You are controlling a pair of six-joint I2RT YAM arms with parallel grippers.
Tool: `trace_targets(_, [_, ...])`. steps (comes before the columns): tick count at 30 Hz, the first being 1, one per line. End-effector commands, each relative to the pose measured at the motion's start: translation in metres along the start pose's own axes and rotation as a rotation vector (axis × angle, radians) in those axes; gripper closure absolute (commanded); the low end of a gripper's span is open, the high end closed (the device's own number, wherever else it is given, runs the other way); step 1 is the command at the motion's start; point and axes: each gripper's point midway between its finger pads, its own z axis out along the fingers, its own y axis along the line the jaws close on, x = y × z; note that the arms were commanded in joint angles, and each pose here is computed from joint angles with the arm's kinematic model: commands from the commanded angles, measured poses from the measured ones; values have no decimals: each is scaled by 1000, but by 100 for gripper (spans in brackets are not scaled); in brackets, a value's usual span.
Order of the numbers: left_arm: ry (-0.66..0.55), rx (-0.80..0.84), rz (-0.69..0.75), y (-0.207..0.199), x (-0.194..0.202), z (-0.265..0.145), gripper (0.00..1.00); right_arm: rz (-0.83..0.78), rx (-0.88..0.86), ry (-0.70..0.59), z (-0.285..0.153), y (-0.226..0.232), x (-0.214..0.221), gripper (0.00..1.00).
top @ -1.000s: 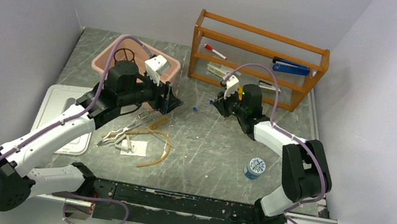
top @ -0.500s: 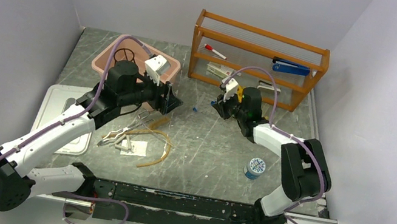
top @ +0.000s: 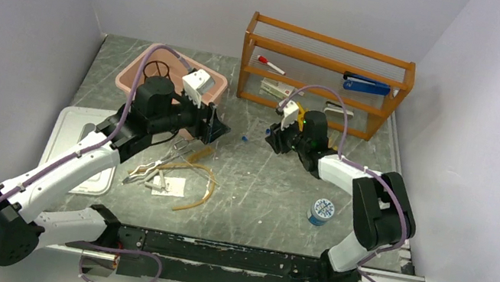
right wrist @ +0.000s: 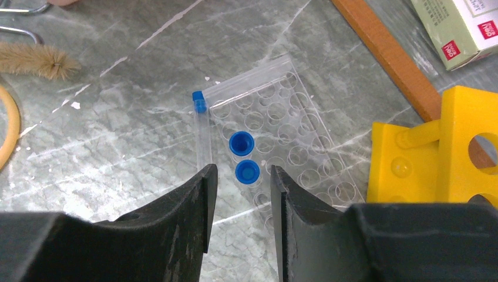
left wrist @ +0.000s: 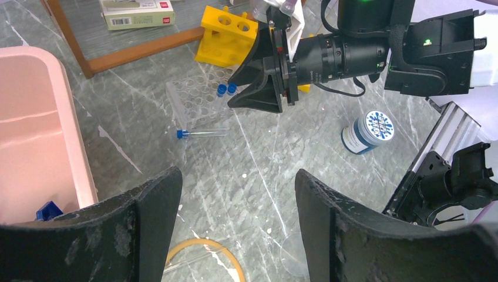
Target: Organize the chemistry lab equipment
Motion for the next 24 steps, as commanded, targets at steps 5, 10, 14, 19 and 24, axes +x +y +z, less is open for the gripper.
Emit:
trace_targets(5, [-32, -17, 14, 4, -8, 0, 25, 38, 54, -85, -16, -11, -44, 50])
trace_targets(10, [-42, -43, 3, 8, -10, -2, 25, 87, 102, -120, -36, -15, -74, 41])
trace_targets(14, [-64, -101, -10, 17, -14, -5, 25, 170, 131, -88, -45, -18, -88, 41])
trace_targets(19, [-113, -189, -16, 29, -24, -15, 25, 212, 192, -8, -43, -9, -94, 47])
trace_targets(24, [-166, -261, -23, 38, -32, -27, 25, 179, 234, 68, -25, 8, -91, 48])
